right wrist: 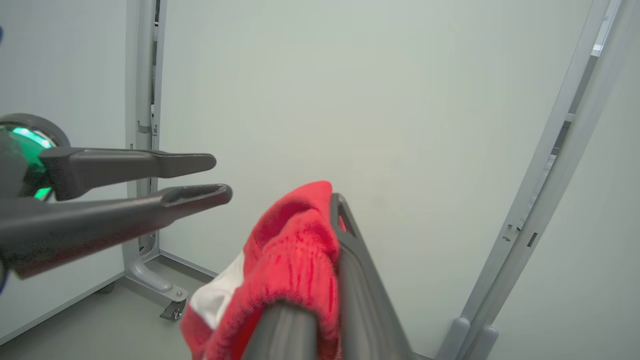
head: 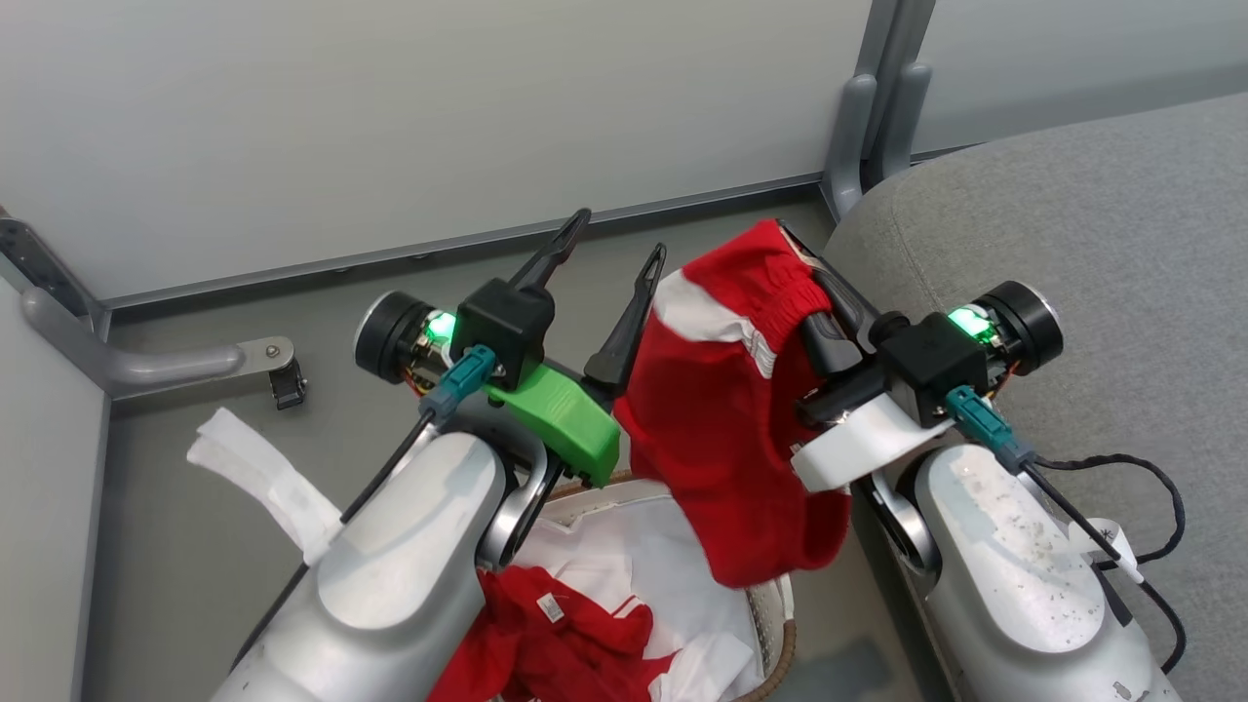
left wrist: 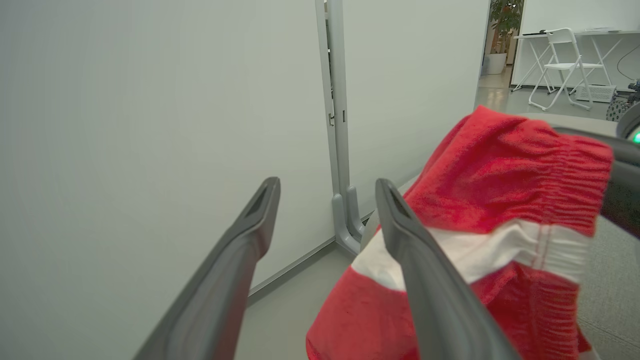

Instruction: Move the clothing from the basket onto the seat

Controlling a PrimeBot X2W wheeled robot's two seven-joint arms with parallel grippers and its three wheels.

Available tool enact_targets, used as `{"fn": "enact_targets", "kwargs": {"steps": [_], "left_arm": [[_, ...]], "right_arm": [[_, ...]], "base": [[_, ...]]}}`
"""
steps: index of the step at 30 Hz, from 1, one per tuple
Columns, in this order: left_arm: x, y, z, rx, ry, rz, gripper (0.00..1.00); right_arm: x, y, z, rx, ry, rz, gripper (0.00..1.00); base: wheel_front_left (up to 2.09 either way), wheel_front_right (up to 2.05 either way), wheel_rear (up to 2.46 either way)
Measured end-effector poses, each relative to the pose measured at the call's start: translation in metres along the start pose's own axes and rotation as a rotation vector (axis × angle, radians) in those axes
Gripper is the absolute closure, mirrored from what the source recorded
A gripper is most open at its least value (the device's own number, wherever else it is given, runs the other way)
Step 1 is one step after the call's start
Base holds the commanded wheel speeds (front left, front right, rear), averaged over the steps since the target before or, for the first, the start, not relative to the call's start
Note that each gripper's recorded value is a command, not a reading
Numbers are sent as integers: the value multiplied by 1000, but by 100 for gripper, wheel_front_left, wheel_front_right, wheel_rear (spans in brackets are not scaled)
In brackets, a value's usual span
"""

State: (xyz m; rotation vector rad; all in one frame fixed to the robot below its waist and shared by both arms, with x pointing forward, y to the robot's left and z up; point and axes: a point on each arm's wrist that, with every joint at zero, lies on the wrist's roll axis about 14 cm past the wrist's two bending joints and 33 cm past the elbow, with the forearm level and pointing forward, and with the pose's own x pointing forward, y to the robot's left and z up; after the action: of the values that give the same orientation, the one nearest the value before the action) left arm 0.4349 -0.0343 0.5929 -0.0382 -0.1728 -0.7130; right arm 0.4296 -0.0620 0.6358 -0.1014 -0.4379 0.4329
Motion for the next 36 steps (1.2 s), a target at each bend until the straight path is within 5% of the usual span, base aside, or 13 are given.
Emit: {"fn": "enact_targets", "kwargs": {"steps": [20,36], "left_arm": [[-55,2,-90,-120,175,114,0],[-14,-52,-103,-170,162,-73,0]], "right_arm": [[-12,-41,-8,-55,29,-118,100],[-58,-145,13,-284,70,-386,100]], "base": [[0,0,0],[0,0,0]]}}
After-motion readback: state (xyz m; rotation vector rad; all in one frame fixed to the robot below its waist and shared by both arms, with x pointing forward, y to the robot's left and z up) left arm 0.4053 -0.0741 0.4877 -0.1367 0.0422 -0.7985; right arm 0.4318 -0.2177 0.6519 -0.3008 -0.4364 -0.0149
